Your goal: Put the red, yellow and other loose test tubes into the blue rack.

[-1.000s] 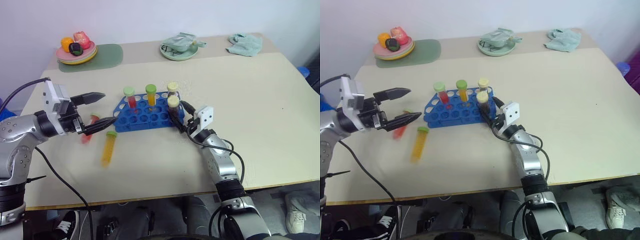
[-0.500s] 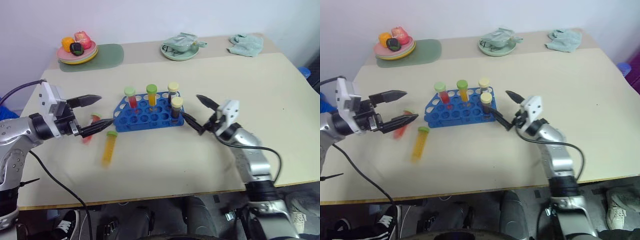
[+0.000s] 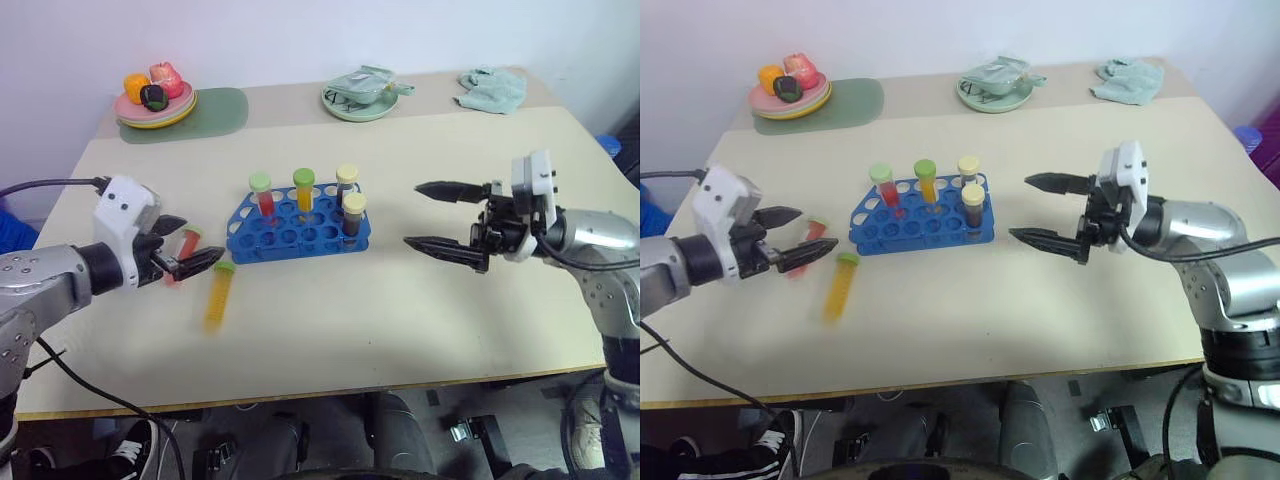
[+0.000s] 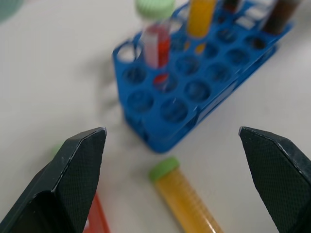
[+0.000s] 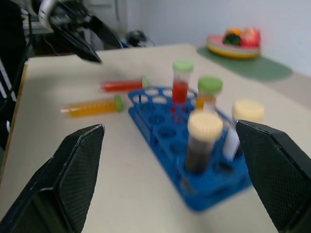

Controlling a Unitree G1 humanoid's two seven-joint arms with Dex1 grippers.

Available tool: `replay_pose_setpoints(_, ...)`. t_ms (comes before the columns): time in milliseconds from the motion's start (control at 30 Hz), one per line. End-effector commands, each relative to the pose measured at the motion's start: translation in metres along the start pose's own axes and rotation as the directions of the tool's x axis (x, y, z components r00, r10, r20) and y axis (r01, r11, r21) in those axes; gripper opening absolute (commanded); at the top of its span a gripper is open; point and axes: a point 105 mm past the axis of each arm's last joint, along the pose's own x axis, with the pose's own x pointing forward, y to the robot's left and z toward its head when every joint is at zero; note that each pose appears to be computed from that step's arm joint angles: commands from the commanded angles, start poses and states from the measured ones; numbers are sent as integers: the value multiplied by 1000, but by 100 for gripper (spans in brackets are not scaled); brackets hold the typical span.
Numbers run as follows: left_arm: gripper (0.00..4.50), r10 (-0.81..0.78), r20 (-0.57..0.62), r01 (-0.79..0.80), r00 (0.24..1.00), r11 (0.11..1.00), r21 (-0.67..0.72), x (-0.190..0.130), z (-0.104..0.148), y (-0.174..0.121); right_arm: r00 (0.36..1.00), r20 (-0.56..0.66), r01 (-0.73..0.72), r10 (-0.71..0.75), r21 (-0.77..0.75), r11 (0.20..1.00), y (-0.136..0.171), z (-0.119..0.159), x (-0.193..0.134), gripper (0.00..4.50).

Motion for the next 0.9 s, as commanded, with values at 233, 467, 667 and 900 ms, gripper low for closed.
replay_pose_setpoints(233, 450, 29, -90, -41, 996, 989, -140, -8, -9, 0, 995, 42, -96, 96, 6, 995, 9, 12, 8, 439)
replay_pose_setpoints(467, 450, 35, -181, -67, 983, 982, -177, -1, -22, 4, 973, 0, -229, 230, 54, 972, 31, 11, 0, 439)
replay_pose_setpoints(667, 450, 1, -263, -69, 965, 965, -251, 13, -24, 7, 977, 18, -211, 211, 63, 975, 32, 9, 7, 439)
replay_pose_setpoints(900, 450, -68, -351, -64, 934, 935, -350, 25, -21, 8, 978, 11, -210, 210, 61, 976, 32, 6, 11, 439)
